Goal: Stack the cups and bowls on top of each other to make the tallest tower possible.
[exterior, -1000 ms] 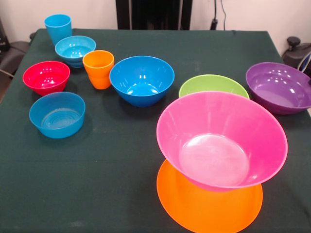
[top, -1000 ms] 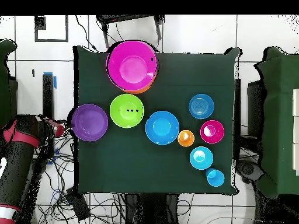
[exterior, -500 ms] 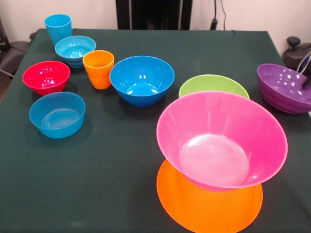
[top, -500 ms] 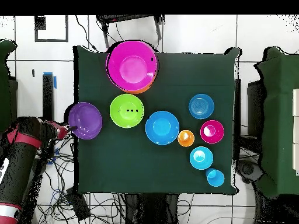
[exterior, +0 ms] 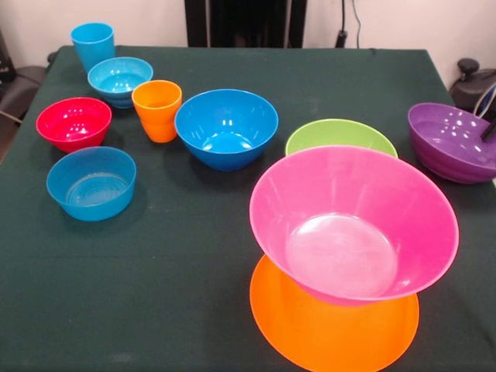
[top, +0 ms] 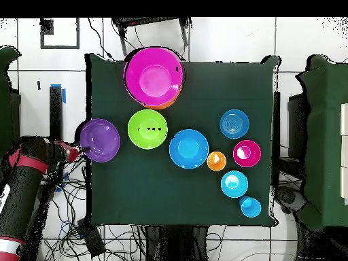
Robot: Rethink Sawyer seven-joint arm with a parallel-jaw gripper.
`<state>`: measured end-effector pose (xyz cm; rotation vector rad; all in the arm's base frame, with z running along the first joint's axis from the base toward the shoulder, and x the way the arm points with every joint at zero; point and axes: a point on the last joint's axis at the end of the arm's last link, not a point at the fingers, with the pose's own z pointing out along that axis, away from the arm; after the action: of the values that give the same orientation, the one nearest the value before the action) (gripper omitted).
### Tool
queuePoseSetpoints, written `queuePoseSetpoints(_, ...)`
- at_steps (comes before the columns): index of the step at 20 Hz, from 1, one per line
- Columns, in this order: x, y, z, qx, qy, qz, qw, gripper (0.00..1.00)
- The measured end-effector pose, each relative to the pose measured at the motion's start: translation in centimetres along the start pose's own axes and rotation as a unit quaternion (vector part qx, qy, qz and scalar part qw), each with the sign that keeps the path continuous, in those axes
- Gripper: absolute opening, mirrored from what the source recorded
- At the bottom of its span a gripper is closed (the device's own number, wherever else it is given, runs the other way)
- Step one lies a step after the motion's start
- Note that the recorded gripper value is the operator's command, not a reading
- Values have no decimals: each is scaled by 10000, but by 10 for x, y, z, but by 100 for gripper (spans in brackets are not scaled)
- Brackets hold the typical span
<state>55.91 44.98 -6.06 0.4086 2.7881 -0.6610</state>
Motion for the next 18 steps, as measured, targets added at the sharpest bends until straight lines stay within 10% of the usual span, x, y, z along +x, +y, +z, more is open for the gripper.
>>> queuePoseSetpoints(10, -1, 0, 0, 0, -1, 5, 10000, 100)
queuePoseSetpoints(11, -1, 0, 0, 1, -1, 6, 10000, 0)
queuePoseSetpoints(18, -17, -5, -10, -36, -68, 96, 9999, 0)
